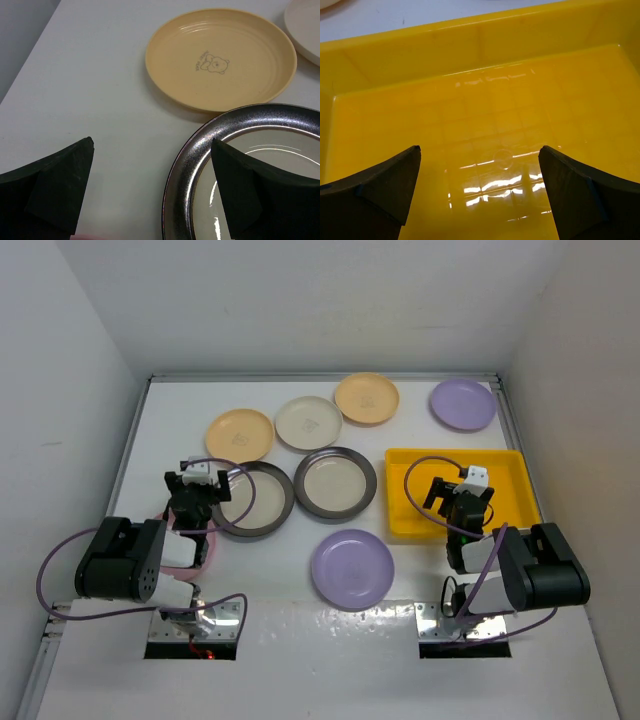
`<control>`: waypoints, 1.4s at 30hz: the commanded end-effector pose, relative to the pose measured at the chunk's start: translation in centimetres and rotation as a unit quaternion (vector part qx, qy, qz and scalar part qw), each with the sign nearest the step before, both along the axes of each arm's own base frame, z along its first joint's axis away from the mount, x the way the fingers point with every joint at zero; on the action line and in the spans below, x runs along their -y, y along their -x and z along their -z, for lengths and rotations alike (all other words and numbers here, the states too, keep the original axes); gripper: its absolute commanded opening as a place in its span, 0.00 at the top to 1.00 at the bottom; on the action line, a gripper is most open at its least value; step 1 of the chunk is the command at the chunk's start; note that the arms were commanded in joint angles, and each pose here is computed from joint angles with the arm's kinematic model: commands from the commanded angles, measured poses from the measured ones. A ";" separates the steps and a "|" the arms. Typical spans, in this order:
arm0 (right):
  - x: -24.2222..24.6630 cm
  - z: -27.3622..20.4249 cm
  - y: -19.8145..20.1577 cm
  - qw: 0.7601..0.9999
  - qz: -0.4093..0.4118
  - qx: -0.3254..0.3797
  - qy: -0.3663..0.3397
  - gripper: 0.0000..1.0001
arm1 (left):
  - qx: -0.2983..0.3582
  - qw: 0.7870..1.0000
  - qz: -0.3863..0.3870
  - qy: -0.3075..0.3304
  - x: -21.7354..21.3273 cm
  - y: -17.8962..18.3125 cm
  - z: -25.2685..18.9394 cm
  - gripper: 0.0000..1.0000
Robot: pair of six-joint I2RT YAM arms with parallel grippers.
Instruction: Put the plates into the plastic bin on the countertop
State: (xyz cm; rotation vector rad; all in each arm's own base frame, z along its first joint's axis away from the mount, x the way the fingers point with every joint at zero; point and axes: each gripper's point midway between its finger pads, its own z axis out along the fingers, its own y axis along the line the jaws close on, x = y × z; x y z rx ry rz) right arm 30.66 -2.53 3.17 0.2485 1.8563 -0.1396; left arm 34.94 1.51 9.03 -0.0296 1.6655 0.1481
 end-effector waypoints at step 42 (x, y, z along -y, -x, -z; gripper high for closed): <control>-20.2 -8.0 2.0 0.930 0.057 -0.184 -0.312 0.45 | -0.188 0.974 0.130 0.006 4.0 9.1 -16.8 0.11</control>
